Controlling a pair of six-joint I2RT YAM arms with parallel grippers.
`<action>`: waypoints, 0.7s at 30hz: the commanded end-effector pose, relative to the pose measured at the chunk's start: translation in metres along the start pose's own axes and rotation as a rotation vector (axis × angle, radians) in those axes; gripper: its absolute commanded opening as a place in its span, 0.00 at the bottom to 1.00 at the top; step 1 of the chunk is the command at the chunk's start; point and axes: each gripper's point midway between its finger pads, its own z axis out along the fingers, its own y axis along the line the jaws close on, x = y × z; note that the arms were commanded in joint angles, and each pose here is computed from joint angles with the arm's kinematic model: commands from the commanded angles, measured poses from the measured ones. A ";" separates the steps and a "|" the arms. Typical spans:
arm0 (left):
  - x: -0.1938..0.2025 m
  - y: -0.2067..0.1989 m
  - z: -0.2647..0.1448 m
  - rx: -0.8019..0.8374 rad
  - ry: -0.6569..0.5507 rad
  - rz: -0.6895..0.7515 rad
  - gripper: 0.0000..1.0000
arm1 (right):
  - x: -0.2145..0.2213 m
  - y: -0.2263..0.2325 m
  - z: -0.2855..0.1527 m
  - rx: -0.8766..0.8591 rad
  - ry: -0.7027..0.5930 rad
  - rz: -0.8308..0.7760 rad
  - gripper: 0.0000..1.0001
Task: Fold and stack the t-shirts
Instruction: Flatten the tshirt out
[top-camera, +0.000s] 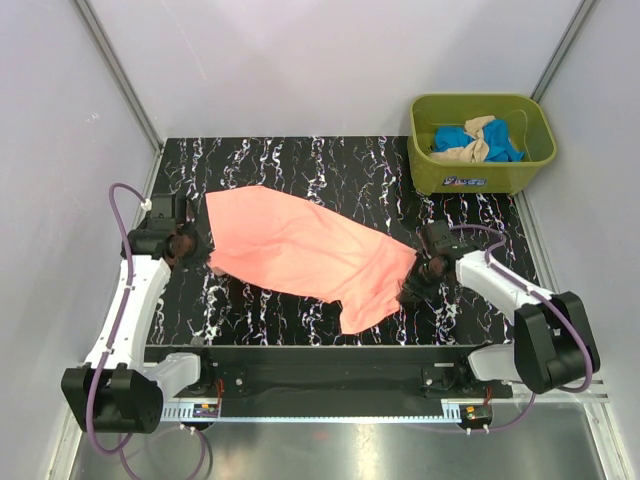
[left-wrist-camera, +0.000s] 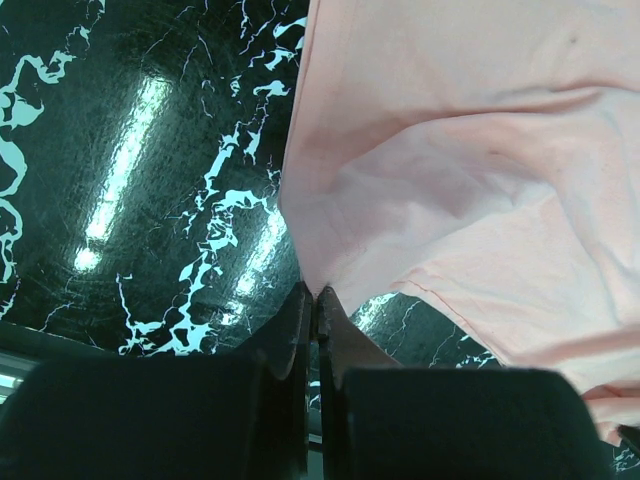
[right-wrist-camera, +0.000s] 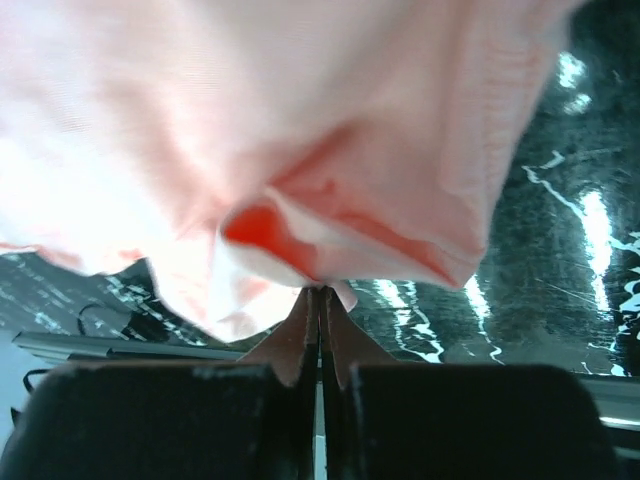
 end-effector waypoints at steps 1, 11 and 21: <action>-0.009 -0.011 -0.014 0.073 -0.044 0.009 0.00 | -0.021 0.041 -0.032 -0.143 -0.096 -0.109 0.00; -0.007 -0.020 -0.026 0.140 -0.053 0.010 0.00 | -0.045 0.092 -0.085 -0.288 -0.171 -0.171 0.00; 0.011 -0.017 -0.017 0.158 -0.007 0.008 0.00 | 0.003 0.052 -0.021 -0.093 0.107 -0.117 0.00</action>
